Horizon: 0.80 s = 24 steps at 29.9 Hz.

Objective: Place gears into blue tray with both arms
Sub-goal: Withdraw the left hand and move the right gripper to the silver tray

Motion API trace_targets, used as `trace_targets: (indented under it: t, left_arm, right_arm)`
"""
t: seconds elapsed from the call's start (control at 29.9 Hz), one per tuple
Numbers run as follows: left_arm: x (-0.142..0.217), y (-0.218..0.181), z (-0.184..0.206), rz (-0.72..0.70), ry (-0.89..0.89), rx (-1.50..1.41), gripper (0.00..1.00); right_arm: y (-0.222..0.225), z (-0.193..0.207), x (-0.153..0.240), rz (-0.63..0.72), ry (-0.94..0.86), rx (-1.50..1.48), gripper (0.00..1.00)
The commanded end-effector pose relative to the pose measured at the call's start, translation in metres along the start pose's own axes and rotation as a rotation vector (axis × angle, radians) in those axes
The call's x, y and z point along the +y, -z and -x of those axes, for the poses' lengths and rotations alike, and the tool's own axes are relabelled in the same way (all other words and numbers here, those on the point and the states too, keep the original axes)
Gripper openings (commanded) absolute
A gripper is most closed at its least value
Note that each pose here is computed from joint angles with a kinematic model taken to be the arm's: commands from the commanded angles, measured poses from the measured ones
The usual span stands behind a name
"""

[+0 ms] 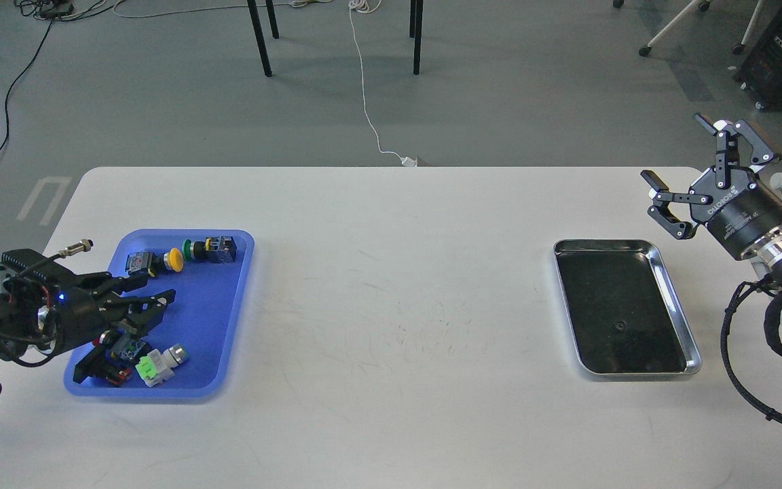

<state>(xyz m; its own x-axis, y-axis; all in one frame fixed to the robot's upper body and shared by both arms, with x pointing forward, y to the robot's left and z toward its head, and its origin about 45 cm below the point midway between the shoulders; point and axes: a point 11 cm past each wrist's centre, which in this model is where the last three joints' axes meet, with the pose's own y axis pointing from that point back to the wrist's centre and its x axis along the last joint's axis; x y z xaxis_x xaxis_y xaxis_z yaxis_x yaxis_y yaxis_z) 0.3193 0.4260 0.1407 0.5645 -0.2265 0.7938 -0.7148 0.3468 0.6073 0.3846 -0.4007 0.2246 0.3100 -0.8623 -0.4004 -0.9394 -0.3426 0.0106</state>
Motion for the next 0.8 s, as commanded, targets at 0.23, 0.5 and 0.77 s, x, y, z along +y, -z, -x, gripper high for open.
trace_targets:
  t: [0.23, 0.5, 0.77]
  left_arm:
    - [0.005, 0.000, -0.122, 0.061, -0.384, 0.452, 0.92]
    - [-0.009, -0.017, -0.180, 0.194, -0.589, 0.876, 0.97]
    - [-0.003, -0.022, -0.246, 0.439, -0.805, 1.381, 0.98]
  right_arm:
    - [0.037, -0.007, 0.006, -0.029, -0.006, 0.072, 0.99]
    - [0.049, -0.005, 0.013, -0.017, 0.009, 0.114, 0.99]
    - [0.054, 0.027, 0.018, 0.138, 0.196, 0.453, 0.98]
